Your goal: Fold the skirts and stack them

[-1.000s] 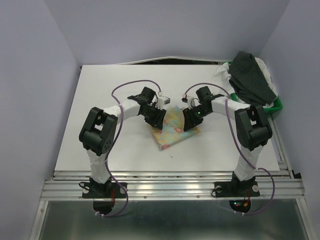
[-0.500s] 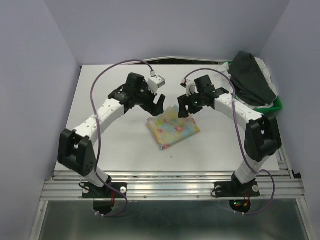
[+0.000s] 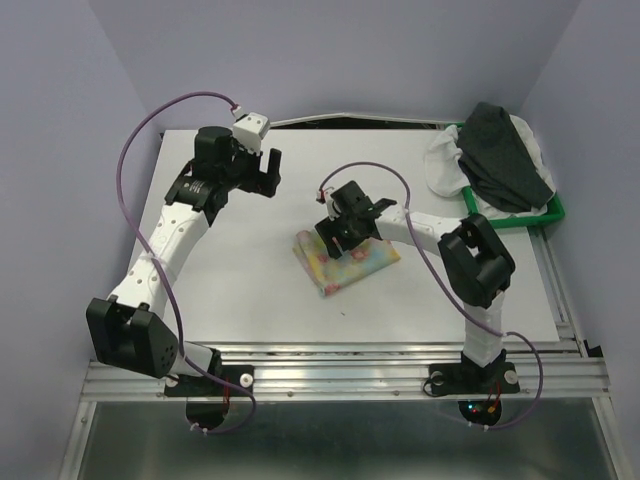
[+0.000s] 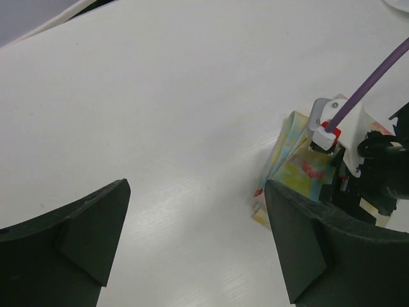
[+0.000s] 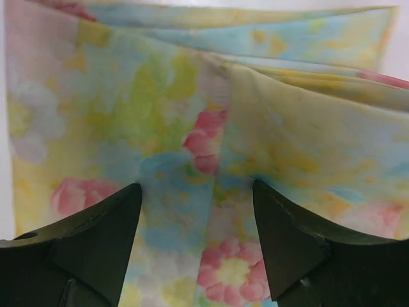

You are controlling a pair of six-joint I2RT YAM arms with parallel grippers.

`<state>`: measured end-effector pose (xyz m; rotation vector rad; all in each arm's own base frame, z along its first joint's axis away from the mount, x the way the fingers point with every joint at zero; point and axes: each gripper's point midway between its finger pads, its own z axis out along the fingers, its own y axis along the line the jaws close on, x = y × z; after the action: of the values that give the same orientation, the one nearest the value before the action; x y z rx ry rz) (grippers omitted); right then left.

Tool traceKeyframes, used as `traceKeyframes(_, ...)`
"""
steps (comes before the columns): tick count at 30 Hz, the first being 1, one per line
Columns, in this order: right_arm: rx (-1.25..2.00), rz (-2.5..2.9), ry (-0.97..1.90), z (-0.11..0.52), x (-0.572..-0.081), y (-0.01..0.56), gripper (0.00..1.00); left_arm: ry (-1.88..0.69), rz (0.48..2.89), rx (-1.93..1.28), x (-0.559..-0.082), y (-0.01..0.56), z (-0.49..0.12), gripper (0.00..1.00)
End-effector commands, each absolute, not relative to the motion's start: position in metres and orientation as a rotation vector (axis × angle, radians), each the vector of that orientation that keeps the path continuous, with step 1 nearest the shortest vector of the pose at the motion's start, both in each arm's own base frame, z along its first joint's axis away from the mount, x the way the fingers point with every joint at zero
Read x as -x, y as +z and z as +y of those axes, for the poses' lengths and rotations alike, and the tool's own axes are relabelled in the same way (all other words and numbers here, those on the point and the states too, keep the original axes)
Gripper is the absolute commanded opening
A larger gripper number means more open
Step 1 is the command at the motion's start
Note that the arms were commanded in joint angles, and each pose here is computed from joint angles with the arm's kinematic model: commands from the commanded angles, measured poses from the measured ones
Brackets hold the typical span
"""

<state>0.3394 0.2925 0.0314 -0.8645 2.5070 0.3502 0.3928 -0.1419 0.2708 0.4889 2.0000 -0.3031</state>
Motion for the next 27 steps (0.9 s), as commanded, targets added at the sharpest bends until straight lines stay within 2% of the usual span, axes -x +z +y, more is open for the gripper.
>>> traceKeyframes(1, 0.737, 2.546, -0.002, 0.243, -0.359, -0.002, 0.75, -0.247, 1.987, -0.455, -0.392, 0.278, -0.127, 0.99)
traceKeyframes(6, 0.793, 2.652, -0.118, 0.201, -0.319, -0.032, 0.75, -0.217, 1.984, -0.446, -0.392, 0.278, -0.116, 0.99)
traceKeyframes(10, 0.719, 2.766, -0.173, 0.152, -0.297, -0.039, 0.74, -0.211, 1.987, -0.443, -0.393, 0.275, -0.111, 0.99)
traceKeyframes(15, 0.757, 2.835, -0.233, 0.095, -0.281, -0.026, 0.72, -0.218, 1.979, -0.460, -0.392, 0.275, -0.110, 0.99)
traceKeyframes(20, 0.914, 2.904, -0.231, 0.067, -0.257, -0.013, 0.68, -0.222, 1.966, -0.476, -0.395, 0.278, -0.111, 0.99)
traceKeyframes(27, 0.882, 3.024, -0.250, 0.033, -0.229, 0.000, 0.69, -0.215, 1.946, -0.487, -0.394, 0.281, -0.110, 0.99)
